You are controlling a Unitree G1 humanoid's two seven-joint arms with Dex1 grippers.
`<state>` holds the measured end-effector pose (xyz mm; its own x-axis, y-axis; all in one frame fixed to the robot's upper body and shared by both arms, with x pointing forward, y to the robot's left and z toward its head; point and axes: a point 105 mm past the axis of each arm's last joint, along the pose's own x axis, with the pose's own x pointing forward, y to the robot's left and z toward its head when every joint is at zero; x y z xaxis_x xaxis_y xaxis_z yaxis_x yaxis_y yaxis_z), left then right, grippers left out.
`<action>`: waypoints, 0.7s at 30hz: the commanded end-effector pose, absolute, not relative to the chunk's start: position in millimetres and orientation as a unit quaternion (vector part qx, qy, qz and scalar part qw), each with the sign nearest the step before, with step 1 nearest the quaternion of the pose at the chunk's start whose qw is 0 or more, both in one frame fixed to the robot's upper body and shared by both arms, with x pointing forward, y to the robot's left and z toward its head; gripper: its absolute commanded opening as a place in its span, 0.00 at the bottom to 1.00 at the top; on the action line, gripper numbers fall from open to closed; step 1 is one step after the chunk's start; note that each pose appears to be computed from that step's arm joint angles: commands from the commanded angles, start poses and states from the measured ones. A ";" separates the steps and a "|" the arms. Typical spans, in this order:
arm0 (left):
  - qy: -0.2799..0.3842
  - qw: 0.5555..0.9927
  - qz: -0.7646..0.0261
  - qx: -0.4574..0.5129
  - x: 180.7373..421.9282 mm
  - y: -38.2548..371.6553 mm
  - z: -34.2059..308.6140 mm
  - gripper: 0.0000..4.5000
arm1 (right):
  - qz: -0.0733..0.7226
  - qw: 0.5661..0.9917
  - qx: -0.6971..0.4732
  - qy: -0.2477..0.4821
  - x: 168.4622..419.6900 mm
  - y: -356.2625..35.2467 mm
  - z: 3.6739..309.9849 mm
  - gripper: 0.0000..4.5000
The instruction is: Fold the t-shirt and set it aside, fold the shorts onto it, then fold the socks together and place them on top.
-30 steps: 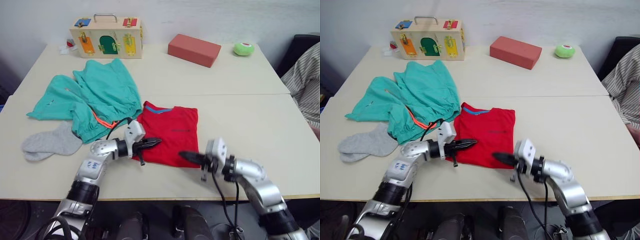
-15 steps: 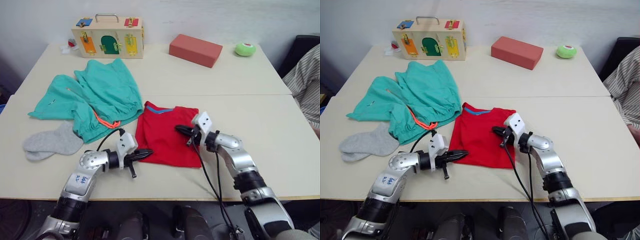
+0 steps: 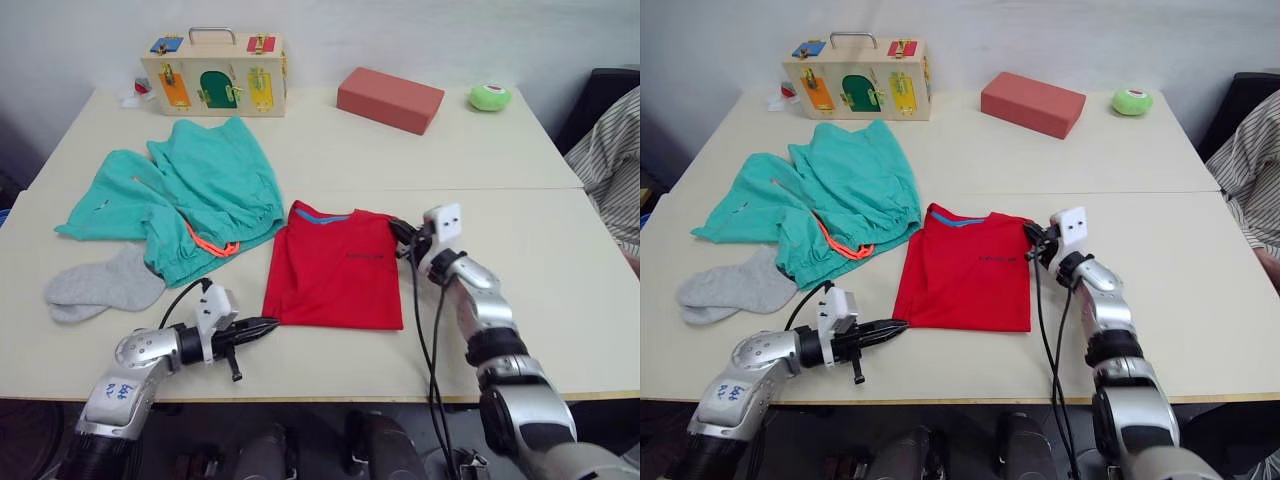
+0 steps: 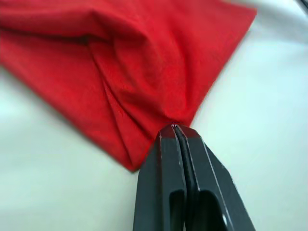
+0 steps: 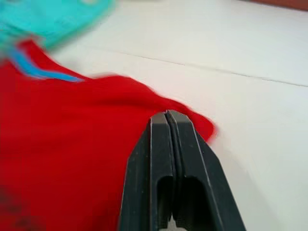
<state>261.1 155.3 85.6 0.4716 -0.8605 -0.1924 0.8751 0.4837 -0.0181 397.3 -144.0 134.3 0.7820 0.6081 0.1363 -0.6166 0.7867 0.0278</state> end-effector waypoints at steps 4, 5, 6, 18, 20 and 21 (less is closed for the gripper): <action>0.019 0.848 -0.528 0.041 254.2 168.3 149.4 0.14 | 0.393 0.915 0.086 0.031 360.0 -160.7 167.7 0.28; 0.004 0.848 -0.527 0.056 255.2 170.3 158.9 0.20 | 0.402 0.908 0.093 0.075 353.1 -163.9 164.3 0.36; -0.003 0.845 -0.531 0.060 255.0 171.6 166.2 0.28 | 0.414 0.898 0.102 0.112 345.6 -165.3 163.0 0.45; -0.034 0.803 -0.593 0.051 245.0 172.3 176.6 1.00 | 0.414 0.793 0.234 0.380 325.9 -134.9 120.5 1.00; -0.027 0.794 -0.606 0.040 242.9 172.8 175.7 1.00 | 0.422 0.788 0.242 0.378 330.3 -122.2 120.8 0.96; -0.024 0.789 -0.613 0.036 242.2 172.1 176.4 1.00 | 0.422 0.787 0.247 0.375 334.7 -114.8 120.0 0.91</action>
